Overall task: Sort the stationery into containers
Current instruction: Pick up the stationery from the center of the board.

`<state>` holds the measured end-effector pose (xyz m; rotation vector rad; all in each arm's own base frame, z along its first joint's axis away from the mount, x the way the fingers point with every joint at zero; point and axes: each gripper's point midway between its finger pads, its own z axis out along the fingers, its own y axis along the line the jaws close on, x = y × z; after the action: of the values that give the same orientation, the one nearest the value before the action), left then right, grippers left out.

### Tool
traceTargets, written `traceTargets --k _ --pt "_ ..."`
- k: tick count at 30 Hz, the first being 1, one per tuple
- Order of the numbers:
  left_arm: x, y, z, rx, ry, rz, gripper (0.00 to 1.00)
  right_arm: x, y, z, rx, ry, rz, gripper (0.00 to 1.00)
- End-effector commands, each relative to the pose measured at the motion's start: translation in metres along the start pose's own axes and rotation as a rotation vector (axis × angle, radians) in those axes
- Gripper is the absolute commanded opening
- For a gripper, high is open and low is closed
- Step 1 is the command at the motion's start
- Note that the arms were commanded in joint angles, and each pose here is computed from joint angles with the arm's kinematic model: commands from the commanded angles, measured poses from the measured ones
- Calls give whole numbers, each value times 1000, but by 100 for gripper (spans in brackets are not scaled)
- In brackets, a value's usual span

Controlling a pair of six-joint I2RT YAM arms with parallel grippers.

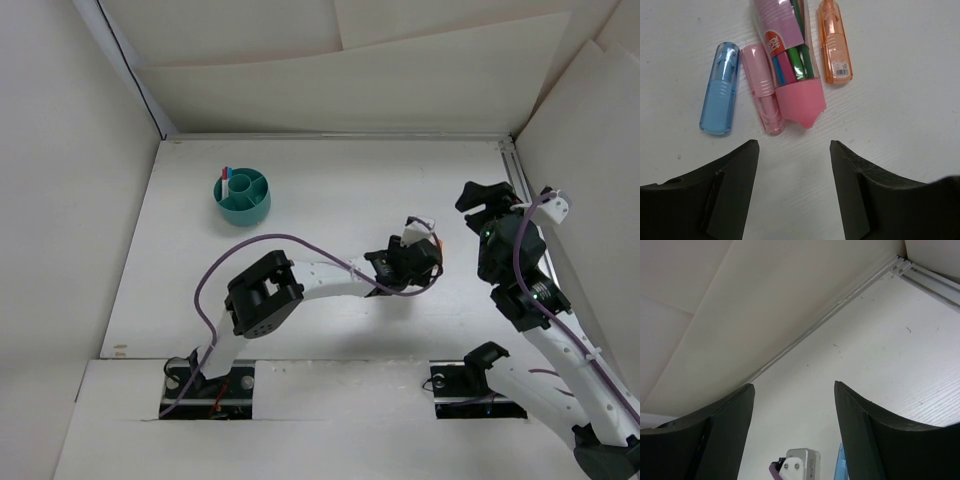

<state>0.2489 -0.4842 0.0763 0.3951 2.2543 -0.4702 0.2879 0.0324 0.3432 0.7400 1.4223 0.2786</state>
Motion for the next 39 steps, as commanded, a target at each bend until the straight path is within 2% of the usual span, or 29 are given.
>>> traceTargets --k 1,13,34,39 --pt "-25 -18 5 24 -64 -35 56 -6 5 0 -20 -14 17 71" --pt "-45 -27 20 -11 -116 -19 54 -4 10 -1 -47 -1 14 72" --pt "-22 -14 53 -111 -93 39 51 -5 13 -4 -79 6 17 74" --pt "-22 -11 53 -123 -92 43 45 -3 14 -3 -79 6 17 74"
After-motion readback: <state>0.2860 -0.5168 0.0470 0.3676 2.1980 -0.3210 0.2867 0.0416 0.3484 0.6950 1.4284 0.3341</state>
